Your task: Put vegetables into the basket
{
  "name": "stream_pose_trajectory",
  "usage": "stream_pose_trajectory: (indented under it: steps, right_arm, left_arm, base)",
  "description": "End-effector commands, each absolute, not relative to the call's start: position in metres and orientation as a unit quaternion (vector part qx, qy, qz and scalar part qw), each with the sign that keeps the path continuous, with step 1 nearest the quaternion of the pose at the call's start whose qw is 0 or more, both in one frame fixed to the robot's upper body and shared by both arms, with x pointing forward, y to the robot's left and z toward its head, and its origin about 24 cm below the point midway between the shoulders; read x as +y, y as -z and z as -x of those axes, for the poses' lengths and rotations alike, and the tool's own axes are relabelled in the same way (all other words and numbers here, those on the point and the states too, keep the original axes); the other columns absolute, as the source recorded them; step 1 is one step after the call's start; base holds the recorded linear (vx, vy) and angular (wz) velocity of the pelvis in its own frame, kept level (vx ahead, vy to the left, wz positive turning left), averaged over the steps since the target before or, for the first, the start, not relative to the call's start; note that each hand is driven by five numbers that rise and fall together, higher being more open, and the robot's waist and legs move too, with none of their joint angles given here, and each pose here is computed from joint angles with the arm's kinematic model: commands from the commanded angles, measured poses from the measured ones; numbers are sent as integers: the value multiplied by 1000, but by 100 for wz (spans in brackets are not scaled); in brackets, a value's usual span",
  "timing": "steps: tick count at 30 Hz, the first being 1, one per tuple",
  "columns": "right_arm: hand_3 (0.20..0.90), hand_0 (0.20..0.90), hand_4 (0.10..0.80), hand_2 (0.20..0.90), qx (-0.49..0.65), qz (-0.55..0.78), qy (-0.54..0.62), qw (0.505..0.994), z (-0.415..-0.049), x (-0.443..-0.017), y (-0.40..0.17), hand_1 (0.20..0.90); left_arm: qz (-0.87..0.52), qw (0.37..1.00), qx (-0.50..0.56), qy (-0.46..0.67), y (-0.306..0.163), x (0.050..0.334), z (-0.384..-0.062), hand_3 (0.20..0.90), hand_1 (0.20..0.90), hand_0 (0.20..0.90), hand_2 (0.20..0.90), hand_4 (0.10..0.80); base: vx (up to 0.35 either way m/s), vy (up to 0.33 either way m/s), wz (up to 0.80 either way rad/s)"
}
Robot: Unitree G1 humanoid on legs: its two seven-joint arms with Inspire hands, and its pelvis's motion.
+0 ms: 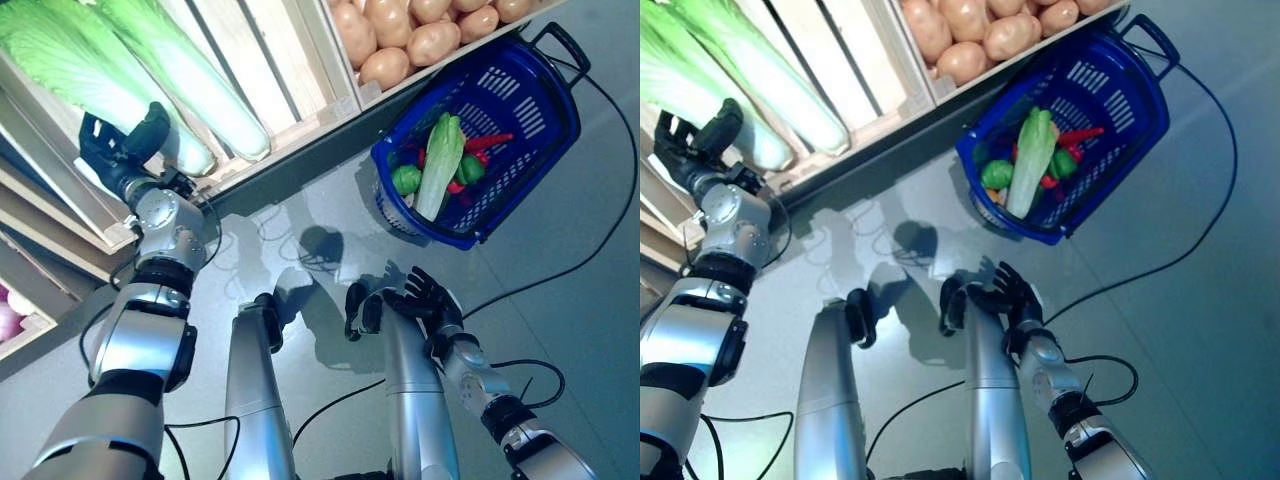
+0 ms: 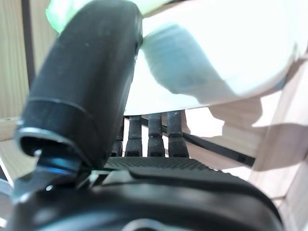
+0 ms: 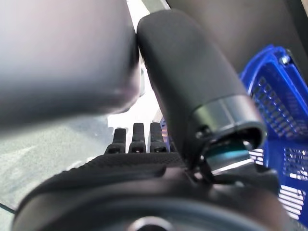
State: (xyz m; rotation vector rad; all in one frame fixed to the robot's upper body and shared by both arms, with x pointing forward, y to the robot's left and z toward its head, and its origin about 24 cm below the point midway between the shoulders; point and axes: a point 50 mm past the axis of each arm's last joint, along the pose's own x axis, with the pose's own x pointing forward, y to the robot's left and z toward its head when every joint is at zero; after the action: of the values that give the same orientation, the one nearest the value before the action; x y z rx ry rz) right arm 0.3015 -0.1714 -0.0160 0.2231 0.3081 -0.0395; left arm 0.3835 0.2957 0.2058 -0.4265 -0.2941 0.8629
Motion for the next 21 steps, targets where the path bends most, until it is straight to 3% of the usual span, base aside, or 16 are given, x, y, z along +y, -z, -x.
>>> stream_pose_trajectory:
  steps: [1,11,21]
  right_arm:
    - [900,900,800,900,104,-139,37,984,-297,-178,5,900]
    - [900,900,800,900,116,-142,18,983,-292,-171,11,900]
    - [900,900,800,900,166,-160,43,972,-252,-178,45,900]
  left_arm:
    - [168,895,-120,-396,-204,294,-387,300,300,300,300,400]
    - [153,907,-98,-379,-165,297,-378,300,300,300,300,400]
    - [129,919,-68,-365,-99,298,-344,300,300,300,300,400]
  base:
    - [0,0,0]
    - [25,0,-5]
    - [101,-14,-7]
